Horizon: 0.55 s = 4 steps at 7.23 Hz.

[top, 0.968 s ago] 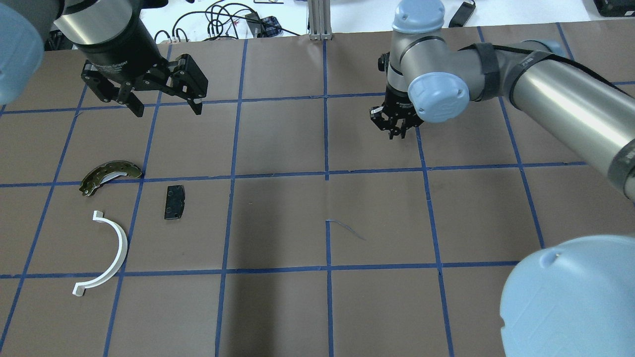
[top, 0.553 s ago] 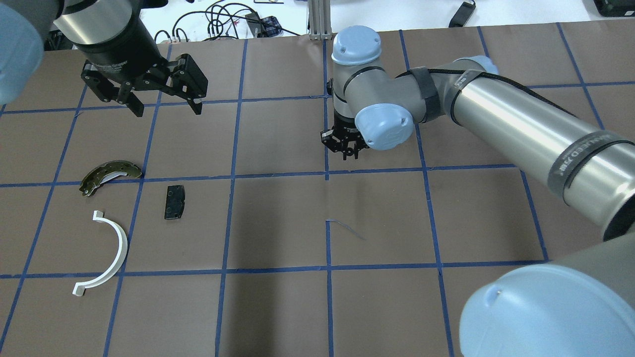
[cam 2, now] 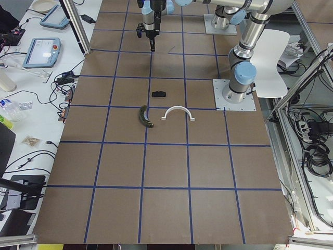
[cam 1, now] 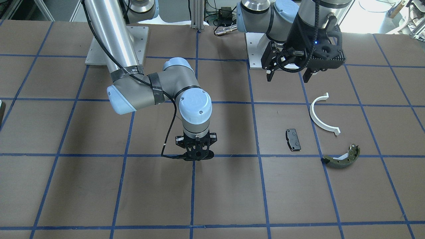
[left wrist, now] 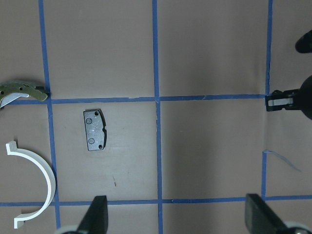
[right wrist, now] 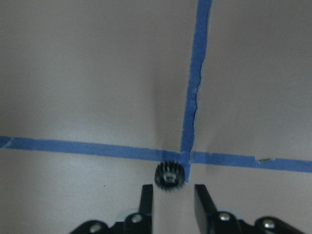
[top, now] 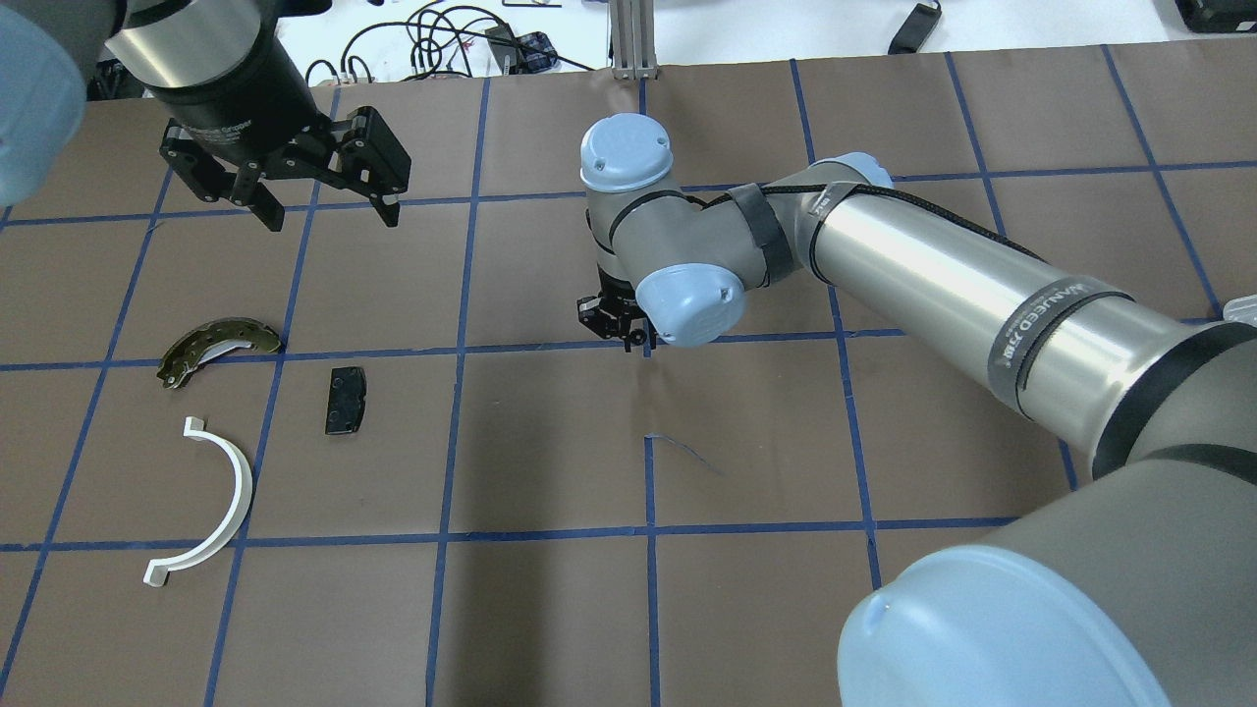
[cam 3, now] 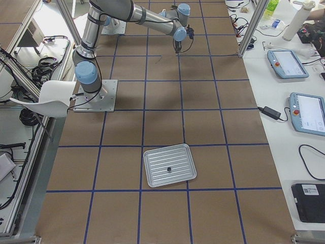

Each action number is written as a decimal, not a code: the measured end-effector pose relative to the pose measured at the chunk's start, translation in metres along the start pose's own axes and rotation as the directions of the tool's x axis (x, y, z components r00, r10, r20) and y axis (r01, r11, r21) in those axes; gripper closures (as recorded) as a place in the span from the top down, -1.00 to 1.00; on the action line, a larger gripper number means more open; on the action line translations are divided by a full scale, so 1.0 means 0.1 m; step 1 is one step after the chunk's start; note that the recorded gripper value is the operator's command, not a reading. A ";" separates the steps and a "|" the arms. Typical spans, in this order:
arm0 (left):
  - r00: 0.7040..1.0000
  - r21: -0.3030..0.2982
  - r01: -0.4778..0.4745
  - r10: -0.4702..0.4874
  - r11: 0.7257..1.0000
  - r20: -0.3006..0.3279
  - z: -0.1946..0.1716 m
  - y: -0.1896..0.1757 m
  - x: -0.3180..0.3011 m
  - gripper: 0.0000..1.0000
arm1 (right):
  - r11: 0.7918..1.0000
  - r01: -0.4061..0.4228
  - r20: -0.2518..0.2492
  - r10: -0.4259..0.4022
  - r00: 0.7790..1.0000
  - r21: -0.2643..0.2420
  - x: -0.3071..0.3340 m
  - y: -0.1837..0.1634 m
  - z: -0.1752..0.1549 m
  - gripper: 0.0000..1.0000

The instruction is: Place bearing gear from tray to pile

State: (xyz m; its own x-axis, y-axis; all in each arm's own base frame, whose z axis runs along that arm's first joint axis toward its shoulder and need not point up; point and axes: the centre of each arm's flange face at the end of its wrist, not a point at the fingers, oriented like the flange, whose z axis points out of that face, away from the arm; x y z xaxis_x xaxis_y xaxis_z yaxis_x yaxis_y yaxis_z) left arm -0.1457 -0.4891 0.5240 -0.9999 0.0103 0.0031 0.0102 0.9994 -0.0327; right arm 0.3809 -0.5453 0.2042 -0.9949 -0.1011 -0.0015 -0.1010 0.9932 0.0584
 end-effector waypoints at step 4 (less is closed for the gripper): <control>1.000 -0.004 0.004 -0.004 1.000 0.001 0.01 -0.02 -0.05 1.00 | 0.999 -0.008 -0.041 0.009 0.999 0.035 0.60 -0.17 -0.40 1.00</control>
State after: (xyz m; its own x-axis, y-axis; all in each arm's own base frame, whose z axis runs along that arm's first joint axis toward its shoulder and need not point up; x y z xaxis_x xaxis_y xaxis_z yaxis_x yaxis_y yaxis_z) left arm -0.1407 -0.4911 0.5227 -1.0000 0.0061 0.0024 0.0061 0.9996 -0.0287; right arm 0.3231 -0.5703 0.2431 -0.9947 -0.0943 0.0403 -0.0934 0.9953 0.0239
